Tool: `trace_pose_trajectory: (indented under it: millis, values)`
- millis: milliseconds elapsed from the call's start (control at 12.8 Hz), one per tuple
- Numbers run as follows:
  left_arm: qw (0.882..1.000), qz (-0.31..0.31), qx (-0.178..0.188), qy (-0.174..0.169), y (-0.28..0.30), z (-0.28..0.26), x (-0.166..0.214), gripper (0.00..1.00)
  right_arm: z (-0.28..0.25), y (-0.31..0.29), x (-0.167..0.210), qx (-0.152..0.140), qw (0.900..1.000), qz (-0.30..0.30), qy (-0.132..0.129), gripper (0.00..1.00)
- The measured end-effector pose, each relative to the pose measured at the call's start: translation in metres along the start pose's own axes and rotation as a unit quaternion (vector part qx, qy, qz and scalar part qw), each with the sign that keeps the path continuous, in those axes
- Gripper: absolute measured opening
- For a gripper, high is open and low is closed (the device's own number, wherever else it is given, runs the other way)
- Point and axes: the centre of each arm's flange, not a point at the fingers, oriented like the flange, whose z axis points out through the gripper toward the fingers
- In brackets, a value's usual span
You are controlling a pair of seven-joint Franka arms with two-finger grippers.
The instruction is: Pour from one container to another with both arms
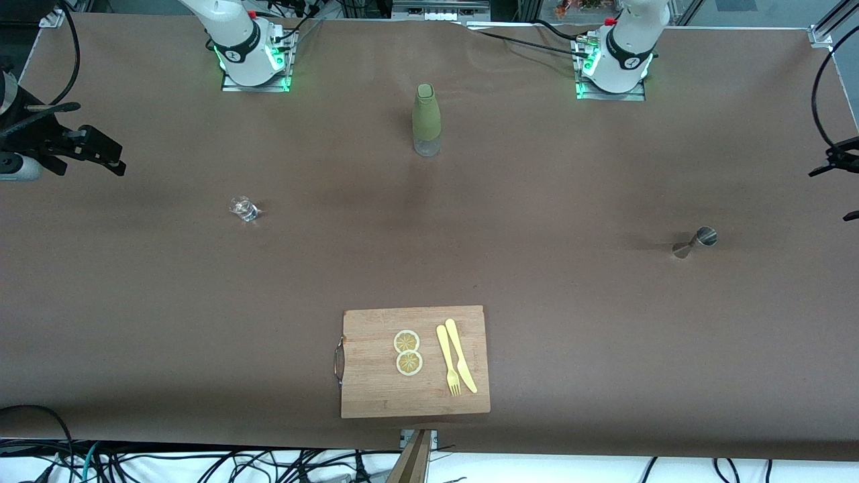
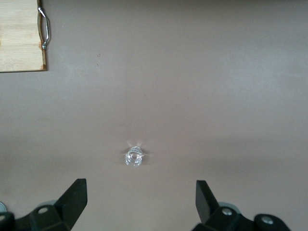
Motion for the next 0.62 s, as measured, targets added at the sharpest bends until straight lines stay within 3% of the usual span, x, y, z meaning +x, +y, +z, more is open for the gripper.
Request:
trace_pose_trajectory:
  millis: [234, 624]
  values:
    - [0.998, 0.048, -0.013, 0.046, -0.02, 0.015, -0.046, 0.96, 0.0, 0.0, 0.0, 0.0, 1.0, 0.0, 0.0, 1.0]
    - [0.989, 0.071, -0.044, 0.121, -0.045, 0.061, -0.071, 1.0, 0.001, 0.0, 0.0, 0.0, 1.0, 0.0, -0.002, 1.0]
